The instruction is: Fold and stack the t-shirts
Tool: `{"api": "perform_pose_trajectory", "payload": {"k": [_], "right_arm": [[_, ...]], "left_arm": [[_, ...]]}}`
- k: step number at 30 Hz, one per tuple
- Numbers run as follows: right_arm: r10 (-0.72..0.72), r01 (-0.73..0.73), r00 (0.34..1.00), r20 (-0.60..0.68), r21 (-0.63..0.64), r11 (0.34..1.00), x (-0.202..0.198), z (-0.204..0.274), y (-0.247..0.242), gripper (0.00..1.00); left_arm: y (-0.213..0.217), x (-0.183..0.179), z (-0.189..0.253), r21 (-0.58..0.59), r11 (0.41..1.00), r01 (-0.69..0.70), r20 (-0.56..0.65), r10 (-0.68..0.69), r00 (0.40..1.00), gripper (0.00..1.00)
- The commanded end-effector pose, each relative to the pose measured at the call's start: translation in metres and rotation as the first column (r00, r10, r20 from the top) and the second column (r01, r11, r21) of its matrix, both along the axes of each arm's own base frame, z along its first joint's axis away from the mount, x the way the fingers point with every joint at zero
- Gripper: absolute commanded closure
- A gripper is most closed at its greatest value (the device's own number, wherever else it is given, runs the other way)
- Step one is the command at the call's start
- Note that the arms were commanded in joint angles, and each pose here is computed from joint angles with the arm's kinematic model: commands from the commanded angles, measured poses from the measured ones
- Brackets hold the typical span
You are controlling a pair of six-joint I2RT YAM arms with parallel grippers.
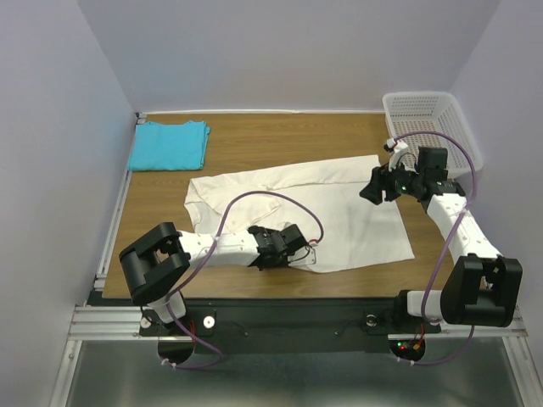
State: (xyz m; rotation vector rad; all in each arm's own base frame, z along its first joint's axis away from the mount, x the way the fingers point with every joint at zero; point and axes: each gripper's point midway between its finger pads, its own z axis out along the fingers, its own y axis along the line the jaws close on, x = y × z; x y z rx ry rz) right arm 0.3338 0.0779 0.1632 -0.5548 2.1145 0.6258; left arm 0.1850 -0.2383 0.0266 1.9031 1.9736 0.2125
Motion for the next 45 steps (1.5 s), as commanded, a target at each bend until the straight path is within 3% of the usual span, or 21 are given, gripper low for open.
{"api": "perform_pose_trajectory", "payload": {"k": [1, 16, 23, 24, 26, 29, 34, 35, 38, 41, 45], "right_arm": [[0.003, -0.004, 0.999, 0.039, 0.019, 1.0, 0.003, 0.011, -0.001, 0.33], [0.007, -0.008, 0.999, 0.039, 0.024, 1.0, 0.004, 0.012, 0.0, 0.33], [0.003, -0.004, 0.999, 0.041, 0.026, 1.0, 0.004, 0.013, -0.002, 0.33], [0.003, -0.004, 0.999, 0.041, 0.026, 1.0, 0.004, 0.013, -0.002, 0.33], [0.007, -0.009, 0.999, 0.045, 0.025, 1.0, 0.003, 0.014, -0.001, 0.33], [0.021, -0.022, 0.998, 0.054, 0.002, 1.0, 0.001, 0.015, -0.003, 0.32], [0.099, -0.093, 0.995, 0.033, -0.158, 0.983, -0.009, 0.004, -0.018, 0.17], [0.118, -0.119, 0.993, -0.018, -0.185, 0.975, -0.018, -0.002, -0.021, 0.16], [0.276, -0.289, 0.957, -0.09, -0.38, 0.878, -0.041, -0.024, -0.042, 0.16], [0.428, -0.463, 0.884, -0.186, -0.475, 0.748, -0.073, -0.043, -0.056, 0.19], [0.497, -0.594, 0.801, -0.335, -0.549, 0.588, -0.113, -0.075, -0.081, 0.22]], "left_arm": [[-0.01, 0.006, 0.024, -0.06, 0.998, -0.011, 0.026, 0.013, 1.0, 0.69], [-0.01, -0.004, 0.025, -0.106, 0.994, -0.001, -0.007, 0.0, 1.0, 0.64], [-0.008, 0.002, 0.023, -0.103, 0.994, -0.021, 0.001, 0.021, 1.0, 0.8], [-0.007, 0.003, 0.023, -0.102, 0.994, -0.026, 0.007, 0.027, 1.0, 0.9], [-0.007, 0.005, 0.023, -0.103, 0.994, -0.037, 0.017, 0.039, 0.999, 1.0], [-0.005, 0.01, 0.028, -0.113, 0.992, -0.059, 0.035, 0.063, 0.997, 1.0], [-0.004, 0.012, 0.051, -0.18, 0.98, -0.086, 0.066, 0.099, 0.993, 1.0], [-0.004, 0.013, 0.063, -0.218, 0.972, -0.088, 0.081, 0.108, 0.991, 1.0], [-0.004, 0.013, 0.087, -0.306, 0.948, -0.089, 0.103, 0.125, 0.987, 1.0], [-0.001, 0.012, 0.108, -0.379, 0.922, -0.083, 0.122, 0.139, 0.983, 1.0], [0.008, 0.012, 0.123, -0.434, 0.897, -0.085, 0.143, 0.161, 0.977, 1.0]]}}
